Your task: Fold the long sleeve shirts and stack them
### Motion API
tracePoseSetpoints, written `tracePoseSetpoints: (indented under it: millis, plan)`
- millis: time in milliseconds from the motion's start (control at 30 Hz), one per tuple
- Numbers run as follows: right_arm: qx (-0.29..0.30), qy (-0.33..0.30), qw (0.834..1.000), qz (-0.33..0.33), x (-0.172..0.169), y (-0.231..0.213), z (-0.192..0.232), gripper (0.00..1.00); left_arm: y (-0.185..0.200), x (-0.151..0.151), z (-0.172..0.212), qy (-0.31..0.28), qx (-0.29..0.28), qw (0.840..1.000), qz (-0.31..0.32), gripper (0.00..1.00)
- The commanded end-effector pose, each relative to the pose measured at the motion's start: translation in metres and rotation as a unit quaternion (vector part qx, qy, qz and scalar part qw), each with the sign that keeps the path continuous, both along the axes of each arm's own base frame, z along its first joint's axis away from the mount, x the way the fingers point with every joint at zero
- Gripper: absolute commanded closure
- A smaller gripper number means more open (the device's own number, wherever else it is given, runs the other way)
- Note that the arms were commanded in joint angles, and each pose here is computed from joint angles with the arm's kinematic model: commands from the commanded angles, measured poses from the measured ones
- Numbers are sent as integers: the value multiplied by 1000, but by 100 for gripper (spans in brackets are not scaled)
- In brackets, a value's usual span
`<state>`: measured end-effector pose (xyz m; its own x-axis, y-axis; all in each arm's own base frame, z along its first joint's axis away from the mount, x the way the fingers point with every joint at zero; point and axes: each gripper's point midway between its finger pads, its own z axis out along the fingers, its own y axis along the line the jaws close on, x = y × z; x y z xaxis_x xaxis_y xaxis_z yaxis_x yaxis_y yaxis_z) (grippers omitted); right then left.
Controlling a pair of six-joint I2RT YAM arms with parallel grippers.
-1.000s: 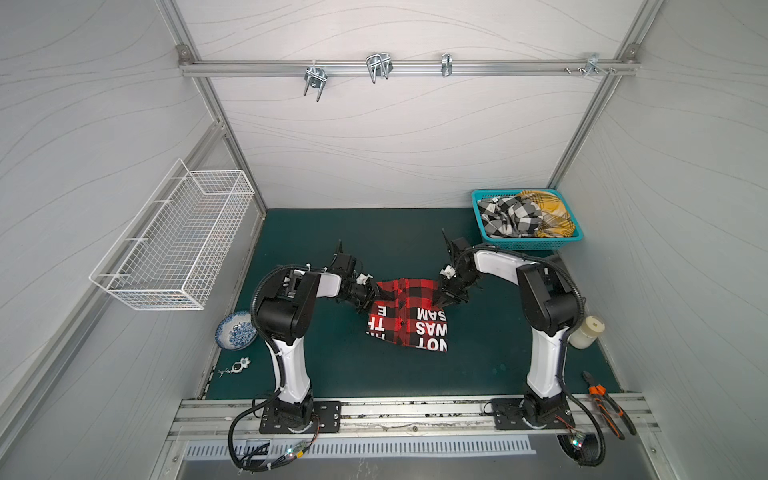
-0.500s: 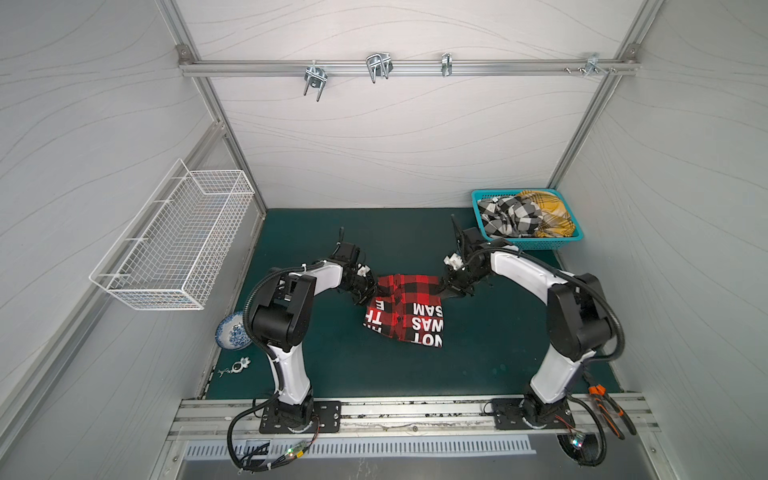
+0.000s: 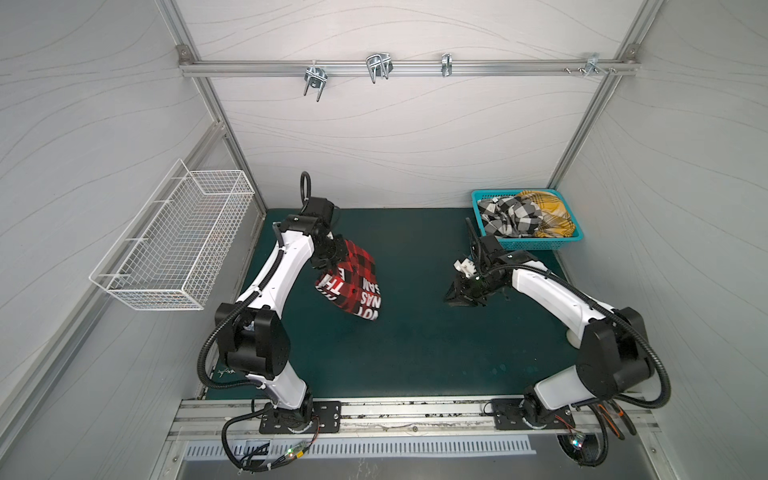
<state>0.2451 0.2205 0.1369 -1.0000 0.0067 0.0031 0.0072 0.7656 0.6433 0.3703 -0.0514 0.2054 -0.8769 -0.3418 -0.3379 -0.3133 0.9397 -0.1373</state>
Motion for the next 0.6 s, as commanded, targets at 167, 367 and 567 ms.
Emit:
tracePoseSetpoints:
  millis: [167, 367, 567]
  plan:
    - [77, -11, 997, -11, -17, -6, 14, 74, 72, -37, 41, 85, 394, 914, 47, 100]
    - [110, -24, 993, -20, -21, -20, 23, 73, -8, -29, -30, 111, 394, 912, 15, 87]
    - [164, -24, 985, -49, -29, -30, 37, 59, -181, -35, -69, 62, 288, 950, -102, 16]
